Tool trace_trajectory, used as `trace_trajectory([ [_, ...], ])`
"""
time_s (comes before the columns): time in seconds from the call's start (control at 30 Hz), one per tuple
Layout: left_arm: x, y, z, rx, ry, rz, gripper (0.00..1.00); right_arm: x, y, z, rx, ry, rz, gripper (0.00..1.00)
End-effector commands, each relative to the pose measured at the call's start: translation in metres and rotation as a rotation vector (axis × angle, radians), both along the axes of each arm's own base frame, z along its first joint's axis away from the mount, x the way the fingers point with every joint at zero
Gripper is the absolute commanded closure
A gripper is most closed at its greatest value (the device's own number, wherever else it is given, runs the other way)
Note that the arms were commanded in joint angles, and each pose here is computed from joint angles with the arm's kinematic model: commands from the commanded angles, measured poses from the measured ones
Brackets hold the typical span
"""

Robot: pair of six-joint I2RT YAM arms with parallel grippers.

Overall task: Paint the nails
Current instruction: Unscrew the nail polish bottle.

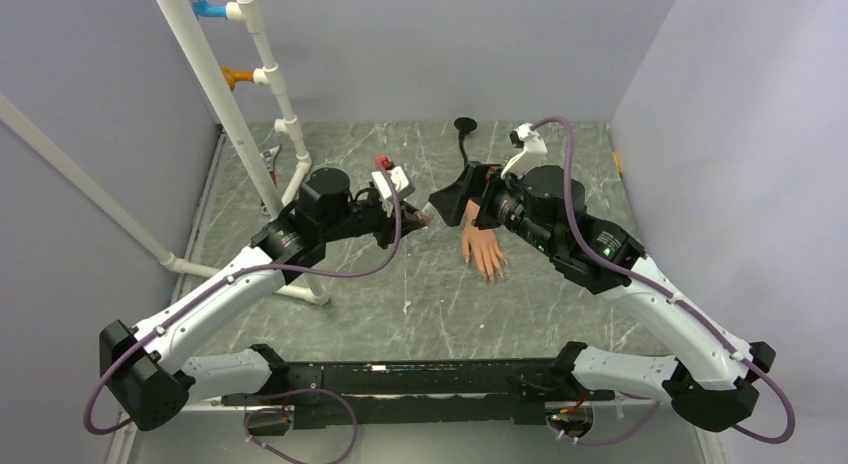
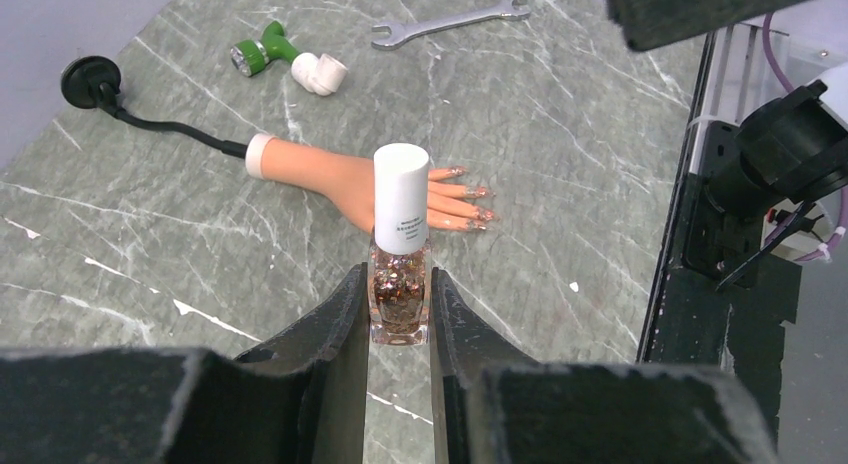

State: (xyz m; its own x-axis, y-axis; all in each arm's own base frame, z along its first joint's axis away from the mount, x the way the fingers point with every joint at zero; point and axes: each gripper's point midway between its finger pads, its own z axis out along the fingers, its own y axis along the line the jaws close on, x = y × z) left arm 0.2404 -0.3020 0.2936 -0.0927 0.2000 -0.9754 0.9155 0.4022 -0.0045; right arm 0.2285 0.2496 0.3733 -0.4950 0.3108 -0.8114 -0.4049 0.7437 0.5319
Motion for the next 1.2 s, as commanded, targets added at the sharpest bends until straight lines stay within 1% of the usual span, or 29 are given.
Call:
trace_trajectory([
  [0.0,-0.005,0.003,0.017,-0.014,-0.071,0.007,1.00,-0.003,0.005,0.030,0.042,-0.089,0.044,0.00],
  [0.17,-0.009,0.002,0.022,-0.032,-0.075,0.007,1.00,-0.013,0.006,0.031,0.054,-0.103,0.095,0.00],
  [0.33,-0.024,-0.005,0.034,-0.087,-0.058,-0.065,1.00,-0.021,0.006,0.034,0.009,-0.123,0.156,0.00],
  [0.5,-0.021,-0.003,0.035,-0.082,-0.062,-0.047,1.00,-0.030,0.017,0.020,-0.025,-0.116,0.249,0.00],
  [0.73,-0.017,0.000,0.036,-0.080,-0.073,-0.022,1.00,-0.020,0.028,0.019,-0.048,-0.102,0.265,0.00],
  [0.9,-0.018,0.002,0.039,-0.087,-0.082,-0.018,1.00,-0.009,0.037,0.007,-0.075,-0.078,0.260,0.01],
  [1.03,-0.017,0.003,0.039,-0.084,-0.090,-0.009,1.00,0.004,0.038,-0.005,-0.103,-0.043,0.226,0.07],
  [1.17,-0.016,0.003,0.036,-0.071,-0.100,-0.006,1.00,0.010,0.037,-0.007,-0.091,-0.021,0.223,0.20],
])
